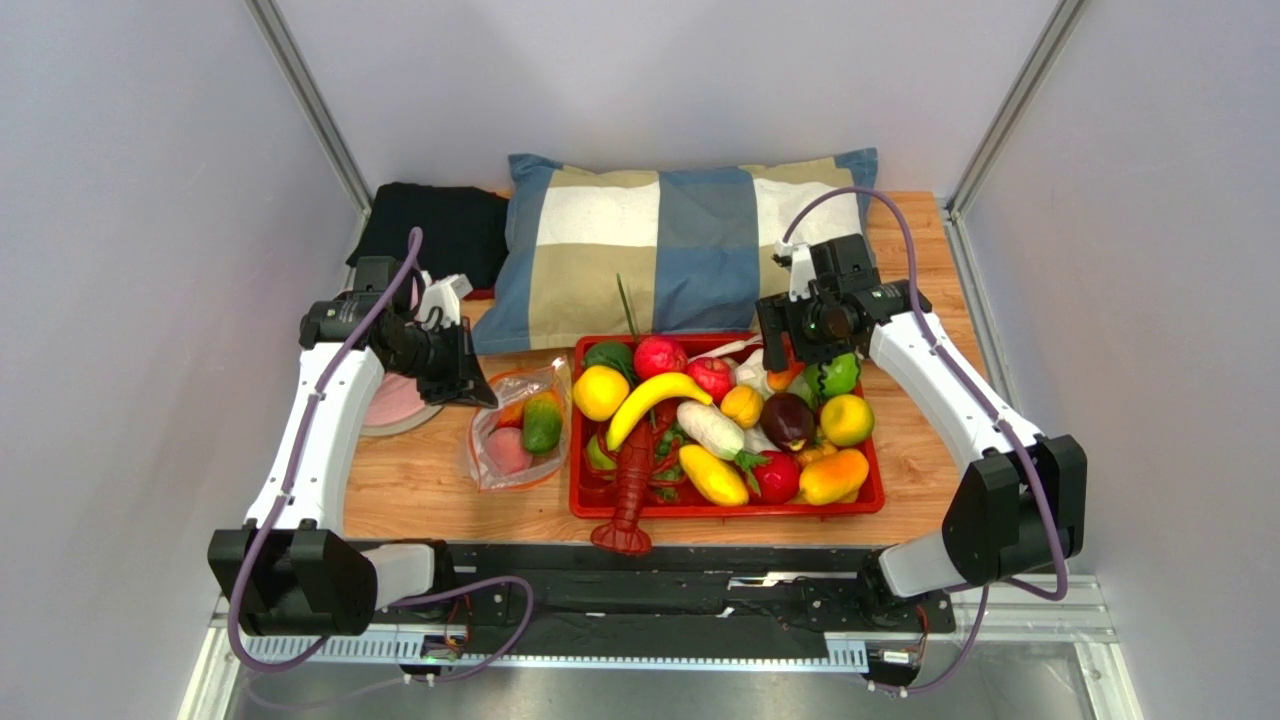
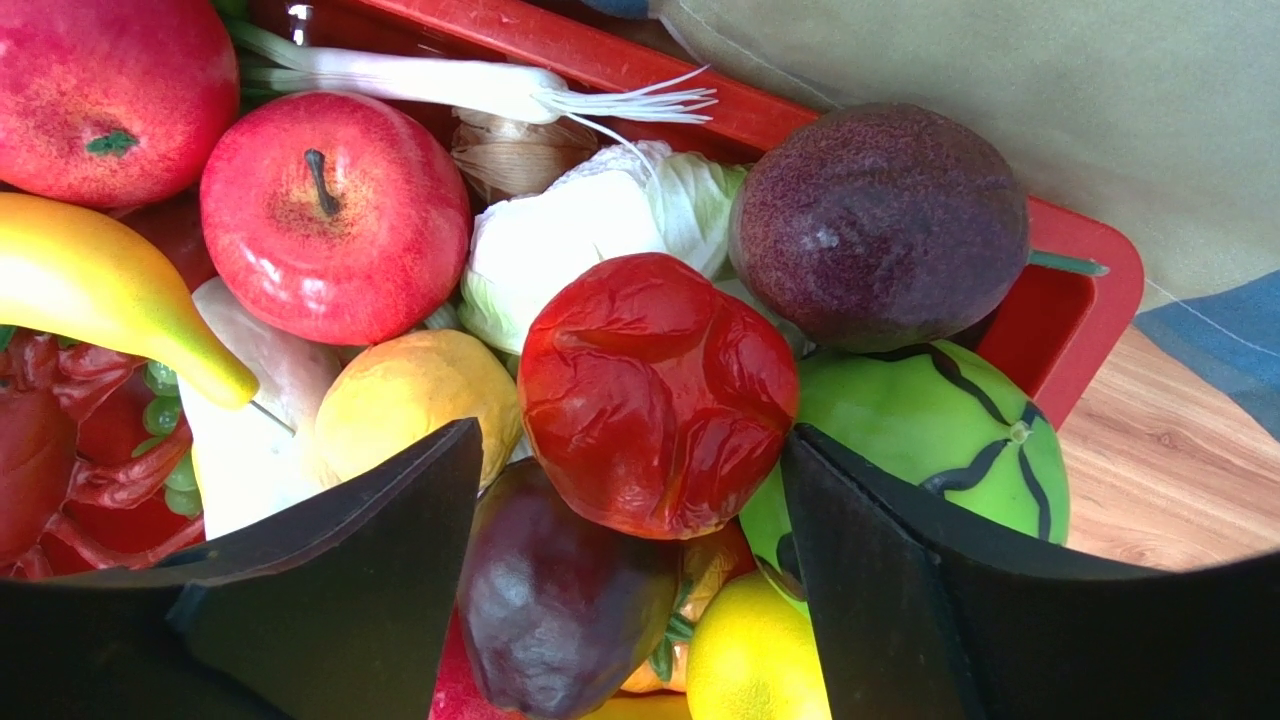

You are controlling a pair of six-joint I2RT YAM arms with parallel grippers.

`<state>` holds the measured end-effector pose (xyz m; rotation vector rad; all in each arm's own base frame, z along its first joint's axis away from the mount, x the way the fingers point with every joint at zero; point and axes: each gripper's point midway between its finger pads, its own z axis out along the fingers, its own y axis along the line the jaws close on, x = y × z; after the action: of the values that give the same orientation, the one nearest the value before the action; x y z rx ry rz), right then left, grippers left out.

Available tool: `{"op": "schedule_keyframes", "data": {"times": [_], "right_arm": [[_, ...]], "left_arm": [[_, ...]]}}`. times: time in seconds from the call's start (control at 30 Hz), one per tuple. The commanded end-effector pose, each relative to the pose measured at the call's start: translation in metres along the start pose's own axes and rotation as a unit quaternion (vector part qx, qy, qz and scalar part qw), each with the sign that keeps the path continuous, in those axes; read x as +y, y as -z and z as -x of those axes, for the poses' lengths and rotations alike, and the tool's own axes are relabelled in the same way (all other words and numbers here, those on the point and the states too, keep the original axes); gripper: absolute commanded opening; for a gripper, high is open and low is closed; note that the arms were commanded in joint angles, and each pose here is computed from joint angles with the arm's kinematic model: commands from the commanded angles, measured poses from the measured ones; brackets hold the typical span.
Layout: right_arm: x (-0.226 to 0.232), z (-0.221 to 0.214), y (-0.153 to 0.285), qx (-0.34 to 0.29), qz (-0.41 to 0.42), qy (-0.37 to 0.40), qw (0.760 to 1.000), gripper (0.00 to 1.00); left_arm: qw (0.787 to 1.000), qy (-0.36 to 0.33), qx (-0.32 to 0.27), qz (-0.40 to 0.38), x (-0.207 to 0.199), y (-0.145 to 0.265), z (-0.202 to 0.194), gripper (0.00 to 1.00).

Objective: Place the food in the zip-top bag and seal the zipper
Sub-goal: Pick up the fake fruit from the bin.

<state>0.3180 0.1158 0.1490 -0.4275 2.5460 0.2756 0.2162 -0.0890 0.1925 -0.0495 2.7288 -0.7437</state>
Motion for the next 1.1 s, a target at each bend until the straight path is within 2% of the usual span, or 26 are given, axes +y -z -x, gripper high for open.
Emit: {"op": "schedule_keyframes", "data": {"times": [0.0,0.27,0.37,0.53,0.57,0.63,0.67,0.73,0.77,0.83,0.87,0.9,0.97,1.07], "right_arm": [[0.002,0.006,-0.004,-0.011,0.007,-0.013,1.0,0.71],[0.021,0.019,0.017,-0.032,0.05,-0.007,0.998,0.36],[0.037,0.028,0.035,-0.053,0.092,0.0,0.994,0.31],[0.088,0.061,0.078,-0.143,0.189,0.047,0.971,0.24],[0.1,0.073,0.091,-0.178,0.202,0.067,0.961,0.23],[0.136,0.081,0.109,-0.21,0.234,0.117,0.942,0.23],[0.167,0.083,0.12,-0.231,0.261,0.159,0.924,0.23],[0.195,0.089,0.132,-0.267,0.269,0.235,0.895,0.24],[0.227,0.083,0.137,-0.279,0.292,0.282,0.87,0.24],[0.251,0.084,0.14,-0.308,0.286,0.35,0.837,0.24],[0.276,0.079,0.147,-0.325,0.303,0.379,0.811,0.24],[0.289,0.075,0.142,-0.329,0.308,0.399,0.798,0.24],[0.318,0.068,0.144,-0.356,0.309,0.458,0.754,0.24],[0.352,0.055,0.13,-0.374,0.305,0.52,0.705,0.24]], "left_arm": [[1.0,-0.012,-0.014,-0.001,-0.004,0.006,0.008,0.0],[1.0,-0.014,-0.013,-0.003,-0.005,0.007,0.008,0.0],[1.0,-0.013,-0.01,-0.008,-0.006,0.006,0.008,0.0],[1.0,-0.011,-0.008,-0.015,-0.009,0.006,0.007,0.0],[1.0,-0.011,-0.008,-0.016,-0.009,0.006,0.008,0.0],[1.0,-0.01,-0.007,-0.02,-0.011,0.006,0.008,0.0],[1.0,-0.01,-0.005,-0.022,-0.011,0.005,0.008,0.0],[1.0,-0.009,-0.003,-0.03,-0.014,0.006,0.009,0.0],[0.999,-0.007,0.004,-0.031,-0.014,0.004,0.009,0.0],[0.999,-0.008,0.004,-0.043,-0.02,0.007,0.014,0.0],[0.999,-0.006,0.01,-0.047,-0.021,0.006,0.014,0.0],[0.999,-0.005,0.01,-0.051,-0.022,0.006,0.015,0.0],[0.998,-0.004,0.009,-0.058,-0.025,0.007,0.015,0.0],[0.997,-0.001,0.012,-0.07,-0.029,0.007,0.013,0.0]]}}
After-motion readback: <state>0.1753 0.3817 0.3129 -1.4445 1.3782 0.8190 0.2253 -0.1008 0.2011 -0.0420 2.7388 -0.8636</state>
